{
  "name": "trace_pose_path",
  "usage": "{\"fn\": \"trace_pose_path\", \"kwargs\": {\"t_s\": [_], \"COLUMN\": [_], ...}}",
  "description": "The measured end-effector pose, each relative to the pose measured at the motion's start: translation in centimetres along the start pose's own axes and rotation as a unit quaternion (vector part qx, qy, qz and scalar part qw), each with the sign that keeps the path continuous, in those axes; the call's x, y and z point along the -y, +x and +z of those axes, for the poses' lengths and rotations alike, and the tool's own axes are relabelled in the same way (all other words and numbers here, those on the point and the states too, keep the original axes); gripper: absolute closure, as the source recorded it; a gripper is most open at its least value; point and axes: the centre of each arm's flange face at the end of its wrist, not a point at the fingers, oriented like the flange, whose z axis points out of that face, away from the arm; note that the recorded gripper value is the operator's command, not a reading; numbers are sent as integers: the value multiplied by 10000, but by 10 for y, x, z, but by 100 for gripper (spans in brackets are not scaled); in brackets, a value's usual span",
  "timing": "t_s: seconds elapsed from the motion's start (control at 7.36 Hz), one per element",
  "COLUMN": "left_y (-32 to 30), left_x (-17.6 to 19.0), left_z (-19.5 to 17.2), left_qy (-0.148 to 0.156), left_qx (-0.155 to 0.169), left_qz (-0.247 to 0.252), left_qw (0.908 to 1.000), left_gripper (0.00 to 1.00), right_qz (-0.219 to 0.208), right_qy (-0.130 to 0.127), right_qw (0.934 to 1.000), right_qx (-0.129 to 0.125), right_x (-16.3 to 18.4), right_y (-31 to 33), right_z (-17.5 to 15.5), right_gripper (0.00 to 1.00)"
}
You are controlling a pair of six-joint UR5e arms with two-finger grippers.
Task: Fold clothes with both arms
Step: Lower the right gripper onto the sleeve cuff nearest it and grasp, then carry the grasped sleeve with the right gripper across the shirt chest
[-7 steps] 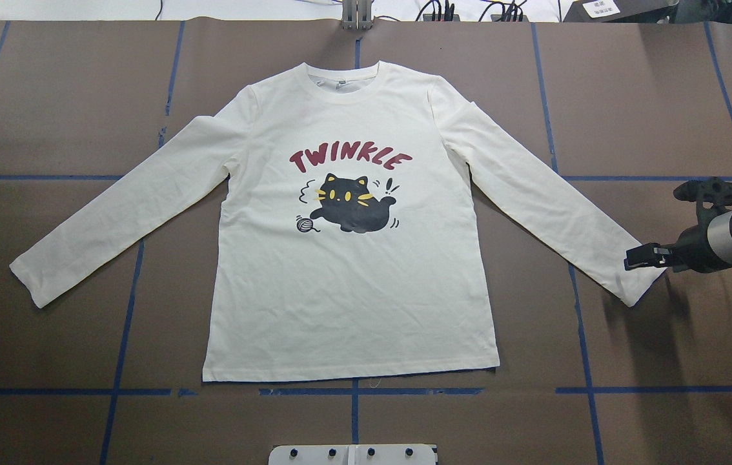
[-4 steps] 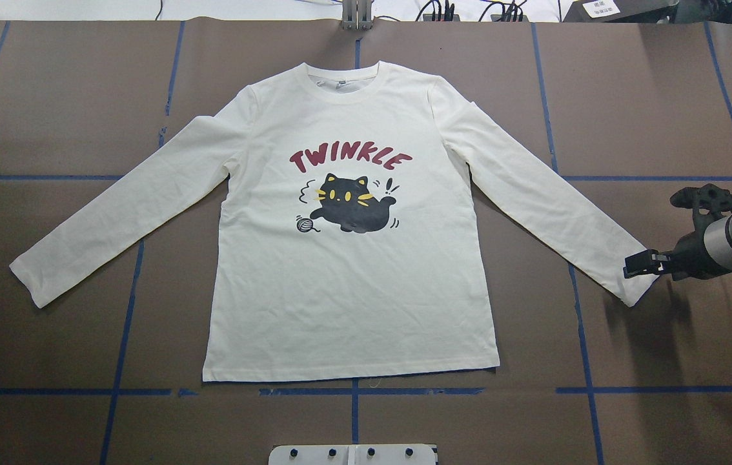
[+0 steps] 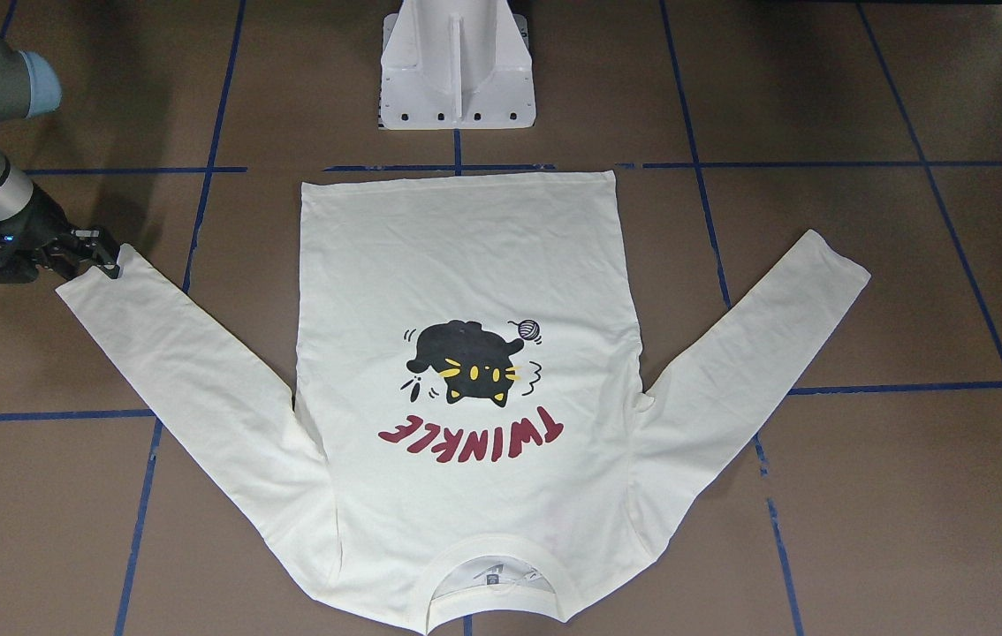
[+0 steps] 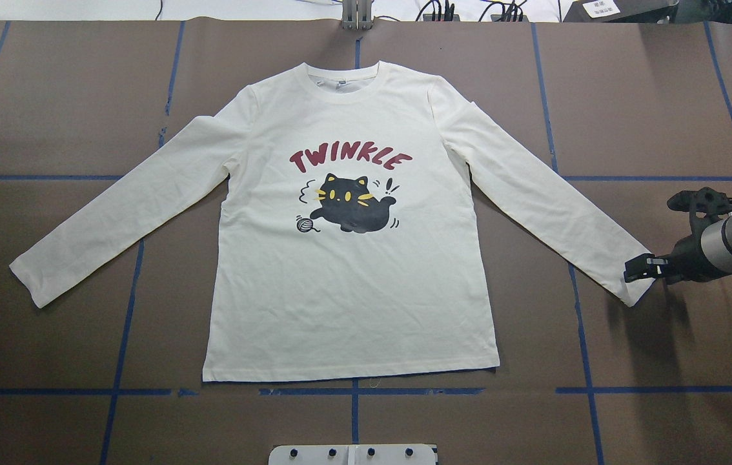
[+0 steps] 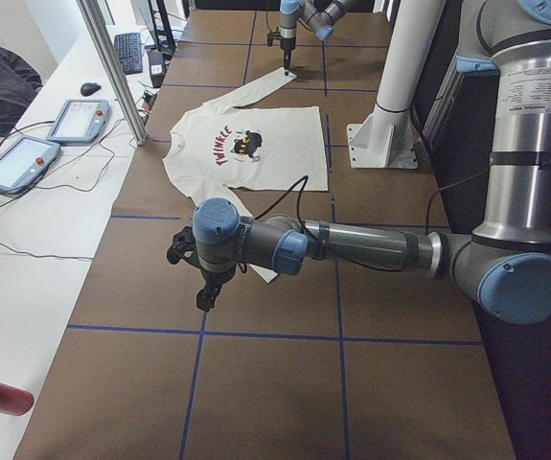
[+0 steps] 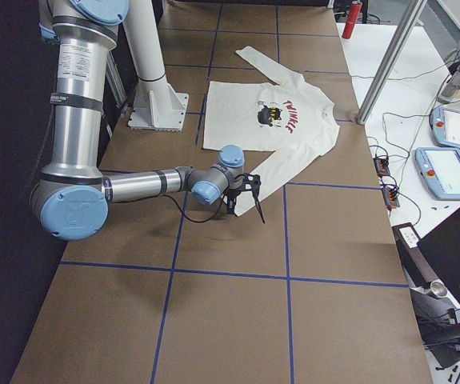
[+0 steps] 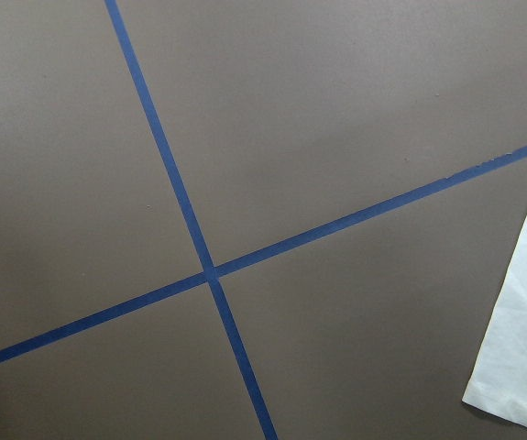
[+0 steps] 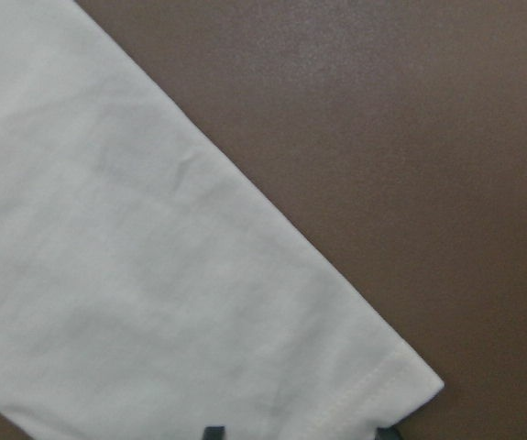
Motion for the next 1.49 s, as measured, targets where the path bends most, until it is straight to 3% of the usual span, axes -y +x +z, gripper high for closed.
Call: {"fn": "trace_pose_path", "kwargs": {"t_s": [0.14, 0.54, 0.95, 1.49], "left_y": [0, -1, 0, 2], "left_x": [0, 0, 0, 5], "left_z": [0, 1, 0, -2], "left_qy": [-3, -8, 5, 27], "left_qx": [-1, -1, 1, 4], "left_qz": [-2, -8, 0, 17], "left_qw": [10000, 10000, 10000, 10000], "left_gripper": [0, 0, 0, 0], "right_qz": [15, -14, -144, 10], "right_qy": [-29, -25, 195, 646], "right_qw": [10000, 10000, 9988, 9905], "right_qx": [-18, 22, 425, 1212], "right_x": [0, 0, 12, 118], "right_y": [-2, -9, -45, -204], "right_z": [-1, -6, -43, -128], "right_gripper": [100, 100, 100, 100]}}
